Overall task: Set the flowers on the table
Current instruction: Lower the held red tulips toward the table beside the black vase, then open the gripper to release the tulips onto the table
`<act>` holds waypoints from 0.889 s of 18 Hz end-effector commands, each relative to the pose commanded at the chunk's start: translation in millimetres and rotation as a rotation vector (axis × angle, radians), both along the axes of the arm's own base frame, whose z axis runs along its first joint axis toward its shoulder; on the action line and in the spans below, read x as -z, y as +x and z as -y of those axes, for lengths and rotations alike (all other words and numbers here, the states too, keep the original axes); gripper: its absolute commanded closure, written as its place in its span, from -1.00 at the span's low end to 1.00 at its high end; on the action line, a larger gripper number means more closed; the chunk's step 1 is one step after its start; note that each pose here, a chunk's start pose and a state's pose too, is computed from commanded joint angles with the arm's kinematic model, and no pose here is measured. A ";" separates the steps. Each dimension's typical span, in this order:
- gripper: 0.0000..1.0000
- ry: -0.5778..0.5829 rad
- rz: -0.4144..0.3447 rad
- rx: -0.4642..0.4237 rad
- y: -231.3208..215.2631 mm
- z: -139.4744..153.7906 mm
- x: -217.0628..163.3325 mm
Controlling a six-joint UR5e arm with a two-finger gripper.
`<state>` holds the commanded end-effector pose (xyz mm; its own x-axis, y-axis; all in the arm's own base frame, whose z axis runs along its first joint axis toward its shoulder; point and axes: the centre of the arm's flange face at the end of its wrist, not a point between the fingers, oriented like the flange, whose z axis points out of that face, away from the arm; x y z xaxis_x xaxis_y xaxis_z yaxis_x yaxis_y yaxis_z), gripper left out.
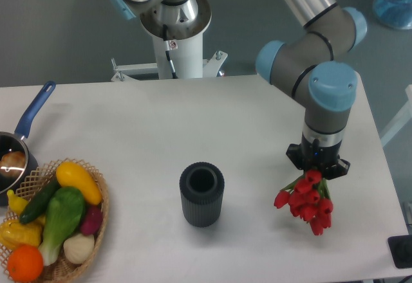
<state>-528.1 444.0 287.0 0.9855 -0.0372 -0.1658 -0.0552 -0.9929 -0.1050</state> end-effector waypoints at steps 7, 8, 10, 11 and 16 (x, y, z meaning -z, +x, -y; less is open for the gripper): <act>-1.00 0.018 -0.014 -0.015 1.4 5.7 2.1; -1.00 0.021 -0.018 -0.015 1.1 5.5 1.5; -1.00 0.026 -0.029 -0.020 -2.0 7.4 -0.5; -1.00 0.032 -0.031 -0.031 -7.3 13.3 -2.4; -1.00 0.184 0.023 -0.042 -31.1 39.3 -11.6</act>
